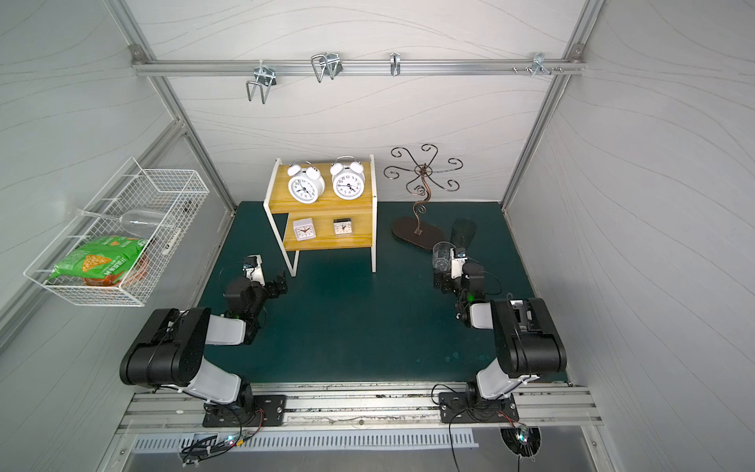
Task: Place the alarm clocks on the shelf by style
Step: Reset both arms
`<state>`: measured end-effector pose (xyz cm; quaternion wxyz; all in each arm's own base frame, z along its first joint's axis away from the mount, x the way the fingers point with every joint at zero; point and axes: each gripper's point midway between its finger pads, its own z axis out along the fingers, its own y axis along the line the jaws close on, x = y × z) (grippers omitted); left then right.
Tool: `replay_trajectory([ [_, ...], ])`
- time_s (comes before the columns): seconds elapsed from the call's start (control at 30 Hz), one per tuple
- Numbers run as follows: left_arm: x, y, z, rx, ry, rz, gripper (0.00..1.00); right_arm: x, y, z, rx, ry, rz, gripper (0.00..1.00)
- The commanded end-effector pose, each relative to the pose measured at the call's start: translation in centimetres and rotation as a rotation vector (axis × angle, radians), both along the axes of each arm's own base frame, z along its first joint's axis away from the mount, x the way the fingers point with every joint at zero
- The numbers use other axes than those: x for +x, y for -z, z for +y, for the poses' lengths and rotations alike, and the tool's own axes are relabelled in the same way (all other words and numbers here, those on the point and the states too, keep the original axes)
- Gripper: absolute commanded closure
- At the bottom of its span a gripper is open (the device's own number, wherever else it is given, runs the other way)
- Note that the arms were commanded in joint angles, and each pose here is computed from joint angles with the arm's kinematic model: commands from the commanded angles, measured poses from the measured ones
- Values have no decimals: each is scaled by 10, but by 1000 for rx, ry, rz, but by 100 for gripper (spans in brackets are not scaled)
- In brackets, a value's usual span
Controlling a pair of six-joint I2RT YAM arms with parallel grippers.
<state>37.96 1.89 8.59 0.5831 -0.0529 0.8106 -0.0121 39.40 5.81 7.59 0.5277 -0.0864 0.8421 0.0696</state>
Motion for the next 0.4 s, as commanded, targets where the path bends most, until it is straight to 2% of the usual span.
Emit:
replay_trajectory([
  [0.0,9,-11,10,-6,-56,-19,0,6,-6,-5,3,31,-21,1],
  [0.37,11,-9,13,-5,-69,-1,0,7,-6,-5,3,32,-19,1],
])
